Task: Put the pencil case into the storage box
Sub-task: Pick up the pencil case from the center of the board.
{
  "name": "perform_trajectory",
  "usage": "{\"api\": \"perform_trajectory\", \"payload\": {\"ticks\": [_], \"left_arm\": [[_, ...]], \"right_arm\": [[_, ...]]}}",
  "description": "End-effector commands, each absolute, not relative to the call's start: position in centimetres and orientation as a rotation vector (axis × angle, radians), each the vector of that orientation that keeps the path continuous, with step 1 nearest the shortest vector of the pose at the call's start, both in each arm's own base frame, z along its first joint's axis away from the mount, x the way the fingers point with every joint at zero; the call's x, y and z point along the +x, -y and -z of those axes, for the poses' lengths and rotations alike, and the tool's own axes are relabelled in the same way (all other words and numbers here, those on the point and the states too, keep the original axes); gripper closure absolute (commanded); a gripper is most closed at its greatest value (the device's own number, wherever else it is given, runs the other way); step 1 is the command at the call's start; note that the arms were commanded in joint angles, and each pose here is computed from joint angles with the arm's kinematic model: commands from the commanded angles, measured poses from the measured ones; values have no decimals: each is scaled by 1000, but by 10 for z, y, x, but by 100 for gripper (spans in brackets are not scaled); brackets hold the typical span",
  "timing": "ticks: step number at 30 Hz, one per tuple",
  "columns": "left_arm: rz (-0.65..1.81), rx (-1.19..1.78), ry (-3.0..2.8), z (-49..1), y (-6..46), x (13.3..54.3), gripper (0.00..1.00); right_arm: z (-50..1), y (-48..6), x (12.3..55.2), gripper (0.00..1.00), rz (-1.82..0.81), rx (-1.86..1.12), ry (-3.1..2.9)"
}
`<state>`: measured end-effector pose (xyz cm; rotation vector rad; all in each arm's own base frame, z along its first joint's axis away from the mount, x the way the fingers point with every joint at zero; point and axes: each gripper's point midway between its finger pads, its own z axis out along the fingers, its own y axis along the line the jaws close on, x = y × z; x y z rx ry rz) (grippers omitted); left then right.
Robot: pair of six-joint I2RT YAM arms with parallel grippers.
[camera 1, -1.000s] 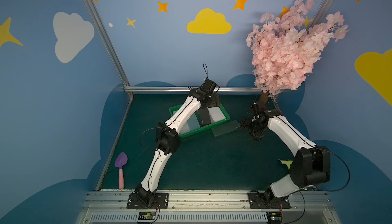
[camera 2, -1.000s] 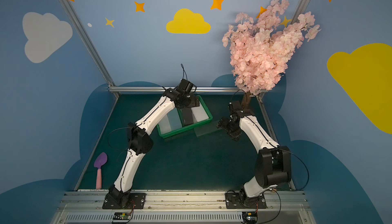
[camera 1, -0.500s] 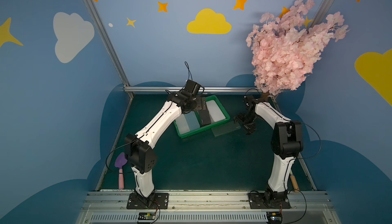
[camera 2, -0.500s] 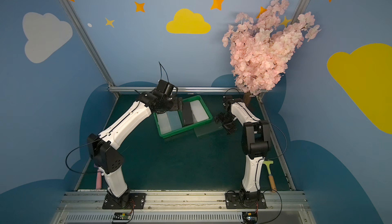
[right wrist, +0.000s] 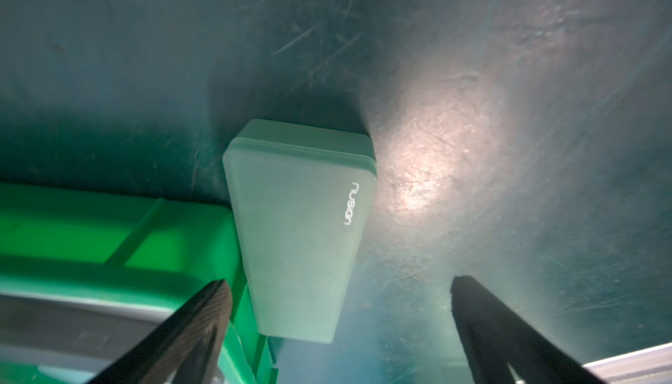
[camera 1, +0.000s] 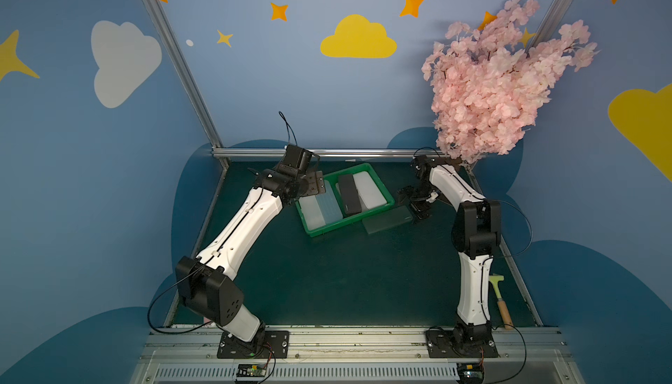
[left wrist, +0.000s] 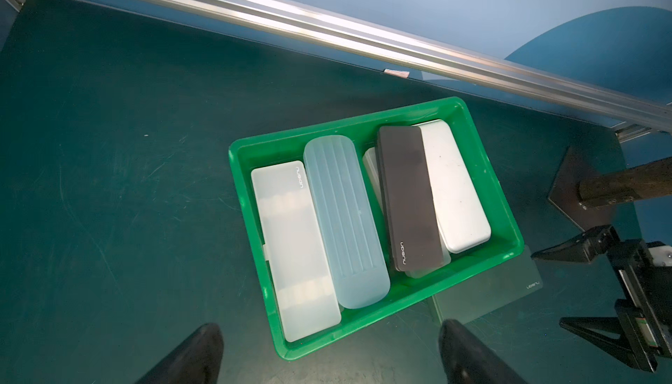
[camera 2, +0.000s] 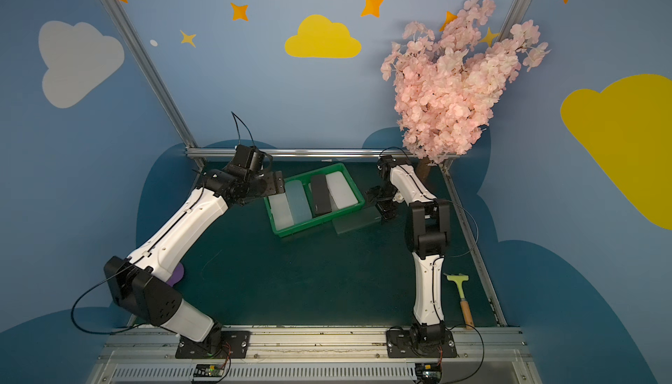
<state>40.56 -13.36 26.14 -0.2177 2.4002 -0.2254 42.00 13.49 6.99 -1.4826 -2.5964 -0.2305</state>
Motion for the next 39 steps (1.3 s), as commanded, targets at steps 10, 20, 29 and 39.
{"api": "perform_trajectory", "payload": {"ticks": [10,20,29,39], "left_arm": [[228,-258,-2368,-267,110,400,5],[228,-280,-2371,-263,101,398,4],[228,-285,-2366,-265,95,396,5],[228,-284,-2379,-260,95,398,5]], "right_arm": [[-48,-147,411,1,64,-1548,2453],[-36,-157,430,1,130,-1589,2528],[-45,-156,449,1,256,-1728,2639],[-15,-163,443,1,225,-1695,2541]]}}
